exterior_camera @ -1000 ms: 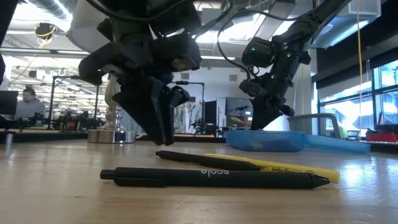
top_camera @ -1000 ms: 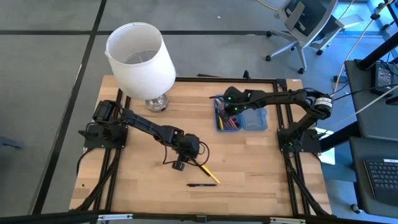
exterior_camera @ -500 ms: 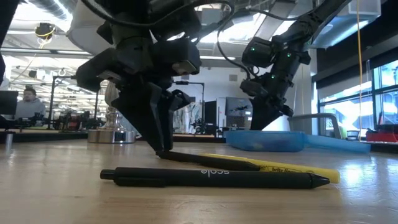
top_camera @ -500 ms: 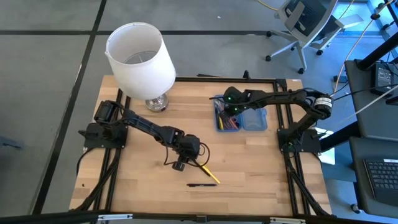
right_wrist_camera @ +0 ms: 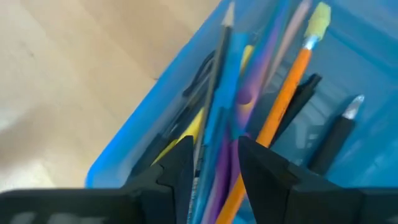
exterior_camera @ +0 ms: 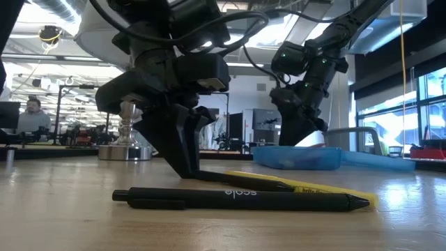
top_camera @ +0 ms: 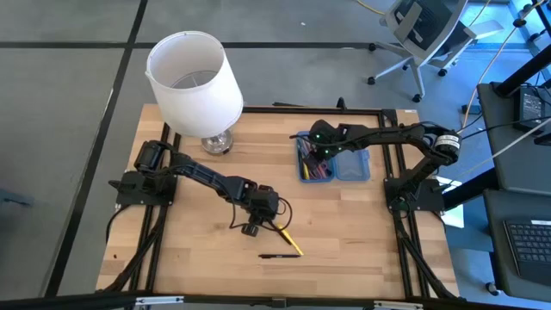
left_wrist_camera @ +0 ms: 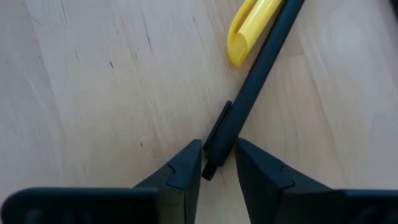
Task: Pick & place school supplies into a supply box
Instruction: Put the top black pen into the blue supply box
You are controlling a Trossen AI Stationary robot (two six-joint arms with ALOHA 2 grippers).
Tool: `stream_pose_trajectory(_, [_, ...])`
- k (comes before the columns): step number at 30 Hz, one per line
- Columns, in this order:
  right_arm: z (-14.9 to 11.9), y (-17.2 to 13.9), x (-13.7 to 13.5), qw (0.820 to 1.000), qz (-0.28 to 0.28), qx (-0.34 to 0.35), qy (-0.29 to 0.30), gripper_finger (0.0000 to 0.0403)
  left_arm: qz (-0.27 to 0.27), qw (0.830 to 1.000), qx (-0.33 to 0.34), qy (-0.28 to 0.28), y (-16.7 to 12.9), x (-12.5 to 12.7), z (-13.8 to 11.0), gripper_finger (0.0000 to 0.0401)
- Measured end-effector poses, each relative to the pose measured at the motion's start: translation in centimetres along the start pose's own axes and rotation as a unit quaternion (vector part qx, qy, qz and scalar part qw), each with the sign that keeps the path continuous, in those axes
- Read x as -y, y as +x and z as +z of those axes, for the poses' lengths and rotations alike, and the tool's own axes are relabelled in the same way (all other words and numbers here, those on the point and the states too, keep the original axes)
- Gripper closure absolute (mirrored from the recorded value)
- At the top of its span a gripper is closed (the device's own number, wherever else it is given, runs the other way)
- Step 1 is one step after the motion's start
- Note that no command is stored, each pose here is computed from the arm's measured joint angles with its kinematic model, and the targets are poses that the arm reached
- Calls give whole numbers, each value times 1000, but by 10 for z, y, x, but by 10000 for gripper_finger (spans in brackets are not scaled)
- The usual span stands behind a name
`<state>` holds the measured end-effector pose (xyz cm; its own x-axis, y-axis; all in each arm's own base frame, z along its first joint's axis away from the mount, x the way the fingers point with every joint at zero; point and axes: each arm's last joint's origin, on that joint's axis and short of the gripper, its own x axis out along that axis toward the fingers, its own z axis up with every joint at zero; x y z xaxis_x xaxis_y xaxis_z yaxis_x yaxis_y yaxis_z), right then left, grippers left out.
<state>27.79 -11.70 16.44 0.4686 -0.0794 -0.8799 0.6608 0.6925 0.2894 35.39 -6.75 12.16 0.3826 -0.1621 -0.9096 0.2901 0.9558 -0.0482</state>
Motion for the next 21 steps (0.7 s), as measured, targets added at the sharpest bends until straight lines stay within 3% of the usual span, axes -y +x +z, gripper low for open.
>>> stream_pose_trajectory(5, [0,-5,-2,1000,15,1,-4,273,0,1000,0,0,0,0,0,324])
stream_pose_trajectory(11, [5,-28,-5,998,2,53,-32,273,1,1000,0,3,0,0,-1,352])
stream_pose_trajectory(21, [3,-74,-19,988,65,119,-67,273,0,1000,-7,3,-1,0,-2,367])
